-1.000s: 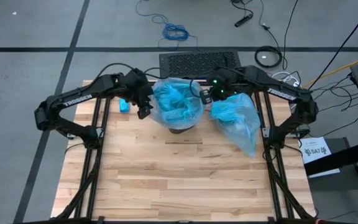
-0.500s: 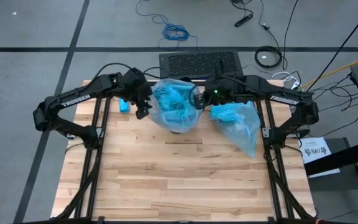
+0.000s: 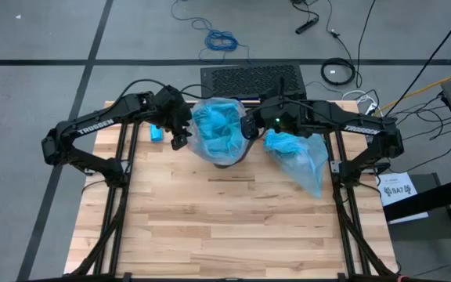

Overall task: Place trash/remove bag and relplace
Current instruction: Insert the blue trash bag into the trash bin

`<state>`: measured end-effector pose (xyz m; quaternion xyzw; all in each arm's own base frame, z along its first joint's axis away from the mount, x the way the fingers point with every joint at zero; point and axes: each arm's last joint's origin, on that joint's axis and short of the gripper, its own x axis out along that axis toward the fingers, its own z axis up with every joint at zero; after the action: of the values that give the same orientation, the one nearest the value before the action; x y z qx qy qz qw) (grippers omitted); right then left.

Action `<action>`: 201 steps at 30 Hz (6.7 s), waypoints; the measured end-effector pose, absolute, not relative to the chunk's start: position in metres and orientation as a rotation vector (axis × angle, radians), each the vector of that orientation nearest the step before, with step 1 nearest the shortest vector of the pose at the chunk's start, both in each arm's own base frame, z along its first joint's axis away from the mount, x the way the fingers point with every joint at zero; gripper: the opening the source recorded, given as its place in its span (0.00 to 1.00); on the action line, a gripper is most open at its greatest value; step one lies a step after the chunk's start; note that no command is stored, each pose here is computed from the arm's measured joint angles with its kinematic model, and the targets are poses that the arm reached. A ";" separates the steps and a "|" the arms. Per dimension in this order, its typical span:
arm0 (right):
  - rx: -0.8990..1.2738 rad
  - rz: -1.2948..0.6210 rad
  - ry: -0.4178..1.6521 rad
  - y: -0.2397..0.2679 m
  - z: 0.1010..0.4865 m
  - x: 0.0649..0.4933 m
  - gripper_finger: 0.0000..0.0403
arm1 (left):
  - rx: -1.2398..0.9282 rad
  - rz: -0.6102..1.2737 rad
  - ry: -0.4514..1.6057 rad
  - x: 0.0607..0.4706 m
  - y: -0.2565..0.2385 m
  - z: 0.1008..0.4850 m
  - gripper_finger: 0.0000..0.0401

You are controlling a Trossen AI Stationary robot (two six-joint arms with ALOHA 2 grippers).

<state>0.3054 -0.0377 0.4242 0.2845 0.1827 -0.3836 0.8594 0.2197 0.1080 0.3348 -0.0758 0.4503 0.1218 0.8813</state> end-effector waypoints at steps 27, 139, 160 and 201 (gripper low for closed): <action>0.772 -0.886 0.735 -0.049 0.394 0.288 0.00 | -0.145 0.260 0.913 0.221 0.111 0.336 0.49; 0.683 -0.818 0.828 -0.147 0.374 0.291 0.00 | -0.206 0.460 0.872 0.219 0.144 0.341 0.49; 0.565 -0.491 0.639 -0.192 0.395 0.277 0.05 | -0.289 0.519 0.770 0.201 0.164 0.360 0.49; 0.257 -0.452 0.619 -0.213 0.364 0.327 0.00 | -0.345 0.383 0.774 0.214 0.170 0.340 0.49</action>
<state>0.3273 -0.2131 0.3641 0.1252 0.3012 -0.2198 0.9194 0.2140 0.1702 0.3400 -0.1665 0.3732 0.1849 0.8938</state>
